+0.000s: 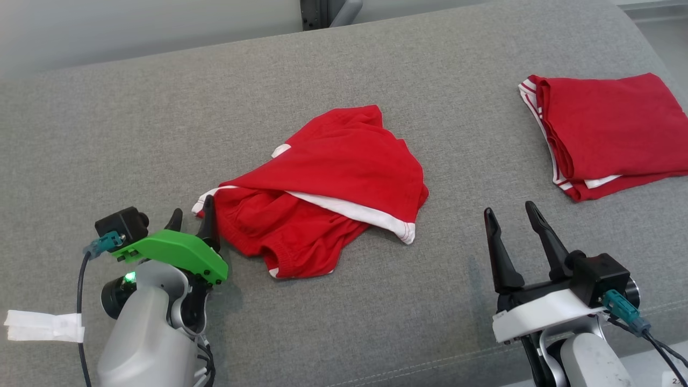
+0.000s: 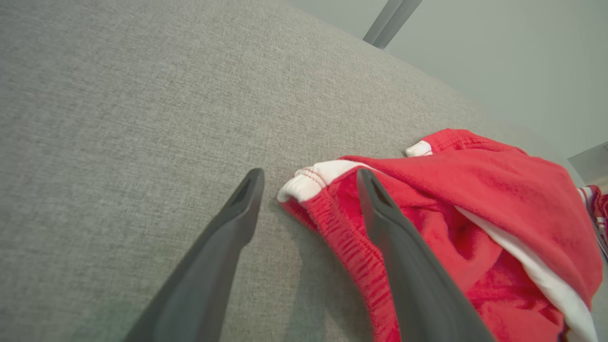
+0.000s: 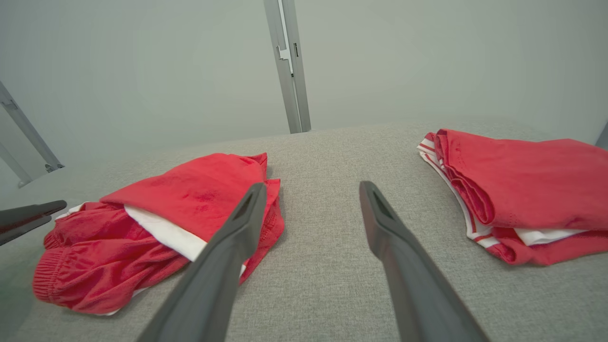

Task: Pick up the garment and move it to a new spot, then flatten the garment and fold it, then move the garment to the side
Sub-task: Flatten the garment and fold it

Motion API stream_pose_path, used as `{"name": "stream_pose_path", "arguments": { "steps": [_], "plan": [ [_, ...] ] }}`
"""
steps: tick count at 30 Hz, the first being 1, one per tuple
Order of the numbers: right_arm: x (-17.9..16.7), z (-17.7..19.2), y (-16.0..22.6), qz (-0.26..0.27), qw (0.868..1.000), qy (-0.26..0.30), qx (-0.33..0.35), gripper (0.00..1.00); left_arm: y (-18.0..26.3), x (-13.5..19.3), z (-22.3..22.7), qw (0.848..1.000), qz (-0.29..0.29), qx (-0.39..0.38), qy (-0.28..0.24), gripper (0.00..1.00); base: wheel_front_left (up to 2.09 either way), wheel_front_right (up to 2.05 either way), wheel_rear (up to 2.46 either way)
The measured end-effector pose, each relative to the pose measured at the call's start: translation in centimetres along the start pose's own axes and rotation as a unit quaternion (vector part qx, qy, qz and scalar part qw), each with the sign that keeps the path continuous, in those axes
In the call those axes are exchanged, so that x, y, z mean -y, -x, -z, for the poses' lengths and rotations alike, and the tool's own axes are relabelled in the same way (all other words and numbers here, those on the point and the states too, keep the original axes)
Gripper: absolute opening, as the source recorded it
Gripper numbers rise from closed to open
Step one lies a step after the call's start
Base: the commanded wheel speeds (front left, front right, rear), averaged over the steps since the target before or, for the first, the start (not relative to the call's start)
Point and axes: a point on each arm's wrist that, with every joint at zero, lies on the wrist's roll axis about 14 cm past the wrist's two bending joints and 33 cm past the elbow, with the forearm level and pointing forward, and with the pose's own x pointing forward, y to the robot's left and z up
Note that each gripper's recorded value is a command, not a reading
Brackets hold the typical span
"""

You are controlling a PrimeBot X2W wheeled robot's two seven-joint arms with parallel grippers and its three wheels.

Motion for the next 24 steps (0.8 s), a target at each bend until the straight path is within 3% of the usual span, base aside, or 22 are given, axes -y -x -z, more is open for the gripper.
{"name": "stream_pose_path", "arguments": {
  "steps": [17, 18, 19, 20, 21, 22, 23, 24],
  "plan": [
    [-0.3, 0.4, -0.5, -0.005, 1.0, -0.005, -0.004, 1.0, -0.3, 0.2, 1.4, 0.999, 0.002, -0.049, 0.003, 0.98, 0.0, 0.0, 0.0],
    [-0.3, 0.4, -0.5, -0.005, 1.0, -0.005, -0.004, 1.0, -0.4, 0.4, 1.6, 0.999, 0.004, -0.053, 0.004, 0.89, 0.0, 0.0, 0.0],
    [-0.2, 0.4, -0.5, -0.004, 1.0, -0.005, -0.004, 1.0, -0.5, 0.6, 1.8, 0.998, 0.006, -0.056, 0.006, 0.71, 0.0, 0.0, 0.0],
    [-0.1, 0.4, -0.6, -0.003, 1.0, -0.004, -0.004, 1.0, -0.6, 0.7, 1.9, 0.998, 0.008, -0.058, 0.008, 0.45, 0.0, 0.0, 0.0],
    [0.0, 0.4, -0.6, -0.002, 1.0, -0.004, -0.004, 1.0, -0.7, 1.0, 1.9, 0.998, 0.011, -0.055, 0.006, 0.31, 0.0, 0.0, 0.0],
    [0.1, 0.4, -0.5, 0.0, 1.0, -0.004, -0.004, 1.0, -0.9, 1.2, 1.7, 0.999, 0.015, -0.05, 0.004, 0.07, 0.0, 0.0, 0.0],
    [0.2, 0.4, -0.5, 0.002, 1.0, -0.003, -0.004, 1.0, -1.1, 1.5, 1.3, 0.999, 0.018, -0.04, 0.003, 0.0, 0.0, 0.0, 0.0],
    [0.4, 0.4, -0.4, 0.005, 1.0, -0.003, -0.005, 1.0, -1.3, 1.9, 0.9, 0.999, 0.023, -0.028, 0.002, 0.0, 0.0, 0.0, 0.0]
  ]
}}
